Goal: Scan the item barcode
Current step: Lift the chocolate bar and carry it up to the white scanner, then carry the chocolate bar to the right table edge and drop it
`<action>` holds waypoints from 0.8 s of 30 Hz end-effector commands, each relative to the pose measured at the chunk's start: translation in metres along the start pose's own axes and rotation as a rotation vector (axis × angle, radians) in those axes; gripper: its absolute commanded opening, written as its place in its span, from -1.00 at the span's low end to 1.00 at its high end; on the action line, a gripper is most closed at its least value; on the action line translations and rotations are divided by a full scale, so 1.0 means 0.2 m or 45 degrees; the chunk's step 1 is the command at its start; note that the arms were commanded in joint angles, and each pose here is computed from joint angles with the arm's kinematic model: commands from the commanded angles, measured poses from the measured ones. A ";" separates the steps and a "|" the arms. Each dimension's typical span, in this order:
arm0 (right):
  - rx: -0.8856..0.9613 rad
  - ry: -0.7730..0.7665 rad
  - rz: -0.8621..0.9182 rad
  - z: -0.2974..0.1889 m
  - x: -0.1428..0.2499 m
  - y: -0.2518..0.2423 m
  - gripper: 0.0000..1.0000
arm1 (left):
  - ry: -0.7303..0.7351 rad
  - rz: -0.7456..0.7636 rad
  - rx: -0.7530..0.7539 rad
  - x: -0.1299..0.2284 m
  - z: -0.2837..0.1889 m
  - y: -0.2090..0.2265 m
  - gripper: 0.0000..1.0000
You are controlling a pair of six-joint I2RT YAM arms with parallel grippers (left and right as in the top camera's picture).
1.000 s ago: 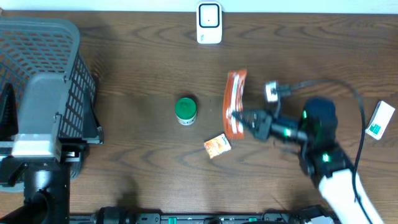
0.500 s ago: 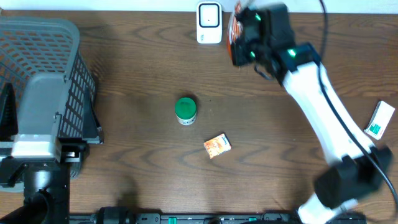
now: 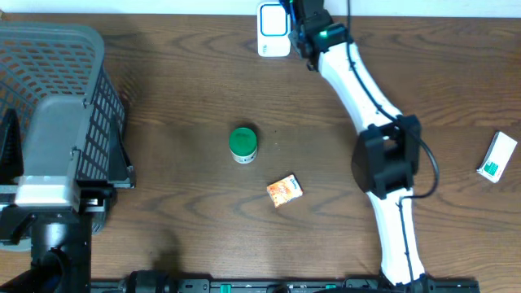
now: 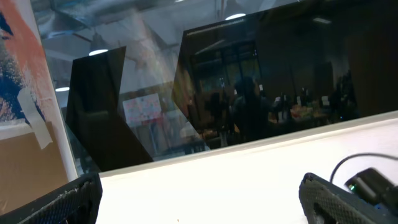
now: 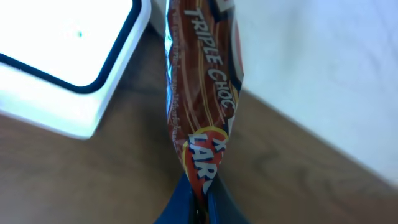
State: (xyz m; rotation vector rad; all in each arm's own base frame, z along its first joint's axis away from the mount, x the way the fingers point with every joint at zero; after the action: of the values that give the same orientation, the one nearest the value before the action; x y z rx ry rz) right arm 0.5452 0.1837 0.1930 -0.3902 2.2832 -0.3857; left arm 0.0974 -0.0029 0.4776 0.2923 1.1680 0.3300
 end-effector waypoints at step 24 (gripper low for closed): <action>0.537 0.039 -0.589 0.21 0.06 0.21 -0.98 | 0.054 -0.024 0.042 0.05 0.10 -0.02 0.99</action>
State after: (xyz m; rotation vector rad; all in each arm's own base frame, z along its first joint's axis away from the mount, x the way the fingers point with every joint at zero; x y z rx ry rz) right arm 0.5622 0.2121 0.1293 -0.6798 2.0773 -1.0030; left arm 0.1228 -0.0021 0.4723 0.3023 1.2306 0.3214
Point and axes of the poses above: each gripper's point midway between its finger pads, its own z axis out along the fingers, its own y axis along the line the jaws close on, x = y × z, the point moved 10 cm from there along -z, back along the fingers, and after that the axes turned 12 degrees about z, right-handed, at the moved point
